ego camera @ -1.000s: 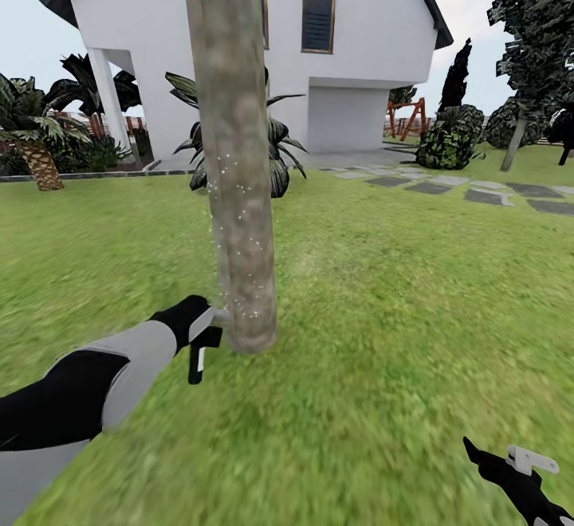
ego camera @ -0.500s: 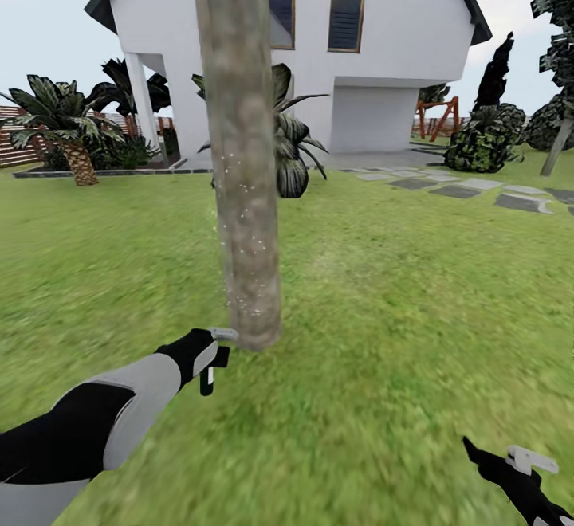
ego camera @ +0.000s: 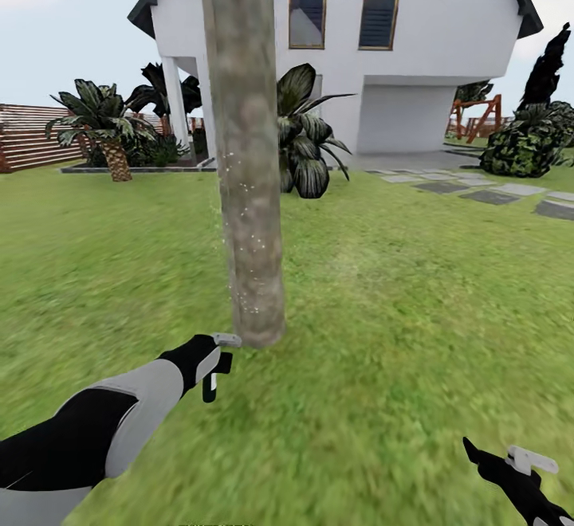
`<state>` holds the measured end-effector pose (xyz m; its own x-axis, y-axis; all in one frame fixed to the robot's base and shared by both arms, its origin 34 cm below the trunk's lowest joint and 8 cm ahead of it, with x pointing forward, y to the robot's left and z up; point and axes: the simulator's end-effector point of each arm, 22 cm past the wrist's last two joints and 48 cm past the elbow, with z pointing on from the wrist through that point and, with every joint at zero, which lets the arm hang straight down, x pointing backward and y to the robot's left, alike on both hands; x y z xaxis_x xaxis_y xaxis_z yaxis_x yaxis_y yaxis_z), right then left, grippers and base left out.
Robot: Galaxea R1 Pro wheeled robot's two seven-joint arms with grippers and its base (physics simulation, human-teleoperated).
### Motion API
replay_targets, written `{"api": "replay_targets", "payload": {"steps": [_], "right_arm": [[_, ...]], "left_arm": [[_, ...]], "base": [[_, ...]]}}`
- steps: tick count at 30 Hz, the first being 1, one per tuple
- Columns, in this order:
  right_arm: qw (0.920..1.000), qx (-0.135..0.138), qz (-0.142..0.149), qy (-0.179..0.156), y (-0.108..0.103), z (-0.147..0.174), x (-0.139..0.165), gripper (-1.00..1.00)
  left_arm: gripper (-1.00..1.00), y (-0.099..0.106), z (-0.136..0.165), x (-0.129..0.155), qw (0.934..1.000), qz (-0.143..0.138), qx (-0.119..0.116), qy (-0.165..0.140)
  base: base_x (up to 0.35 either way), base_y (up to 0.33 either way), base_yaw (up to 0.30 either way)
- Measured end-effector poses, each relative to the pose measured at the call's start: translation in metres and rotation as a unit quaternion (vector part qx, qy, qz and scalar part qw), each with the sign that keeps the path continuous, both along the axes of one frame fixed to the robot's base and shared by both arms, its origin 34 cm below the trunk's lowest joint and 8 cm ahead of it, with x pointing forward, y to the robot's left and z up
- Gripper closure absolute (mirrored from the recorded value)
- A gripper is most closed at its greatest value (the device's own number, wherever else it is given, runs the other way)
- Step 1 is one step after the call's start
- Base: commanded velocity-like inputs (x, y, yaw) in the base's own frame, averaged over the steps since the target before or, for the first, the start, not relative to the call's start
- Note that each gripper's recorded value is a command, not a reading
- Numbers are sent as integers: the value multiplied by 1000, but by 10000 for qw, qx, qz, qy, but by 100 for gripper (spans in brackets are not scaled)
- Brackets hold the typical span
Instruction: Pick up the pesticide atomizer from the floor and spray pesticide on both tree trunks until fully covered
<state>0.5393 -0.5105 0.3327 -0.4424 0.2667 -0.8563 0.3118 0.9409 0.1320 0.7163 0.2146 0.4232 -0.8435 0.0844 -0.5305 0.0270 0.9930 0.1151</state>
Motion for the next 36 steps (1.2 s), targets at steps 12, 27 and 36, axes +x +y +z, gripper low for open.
{"api": "replay_targets", "payload": {"steps": [12, 27, 36], "right_arm": [[10000, -5, 24, -7, 1, 1, 1, -100], [10000, 6, -6, -1, 0, -1, 1, -100], [10000, 10, -23, 24, 0, -4, -1, -100]], "left_arm": [[100, -12, 1, 0, 10000, -70, -35, -5], [100, -12, -3, -2, 10000, -65, -37, 29], [100, -13, -8, -2, 10000, -68, -34, 64]], "base": [[0, -326, 9], [0, -242, 176], [102, -188, 208]]}}
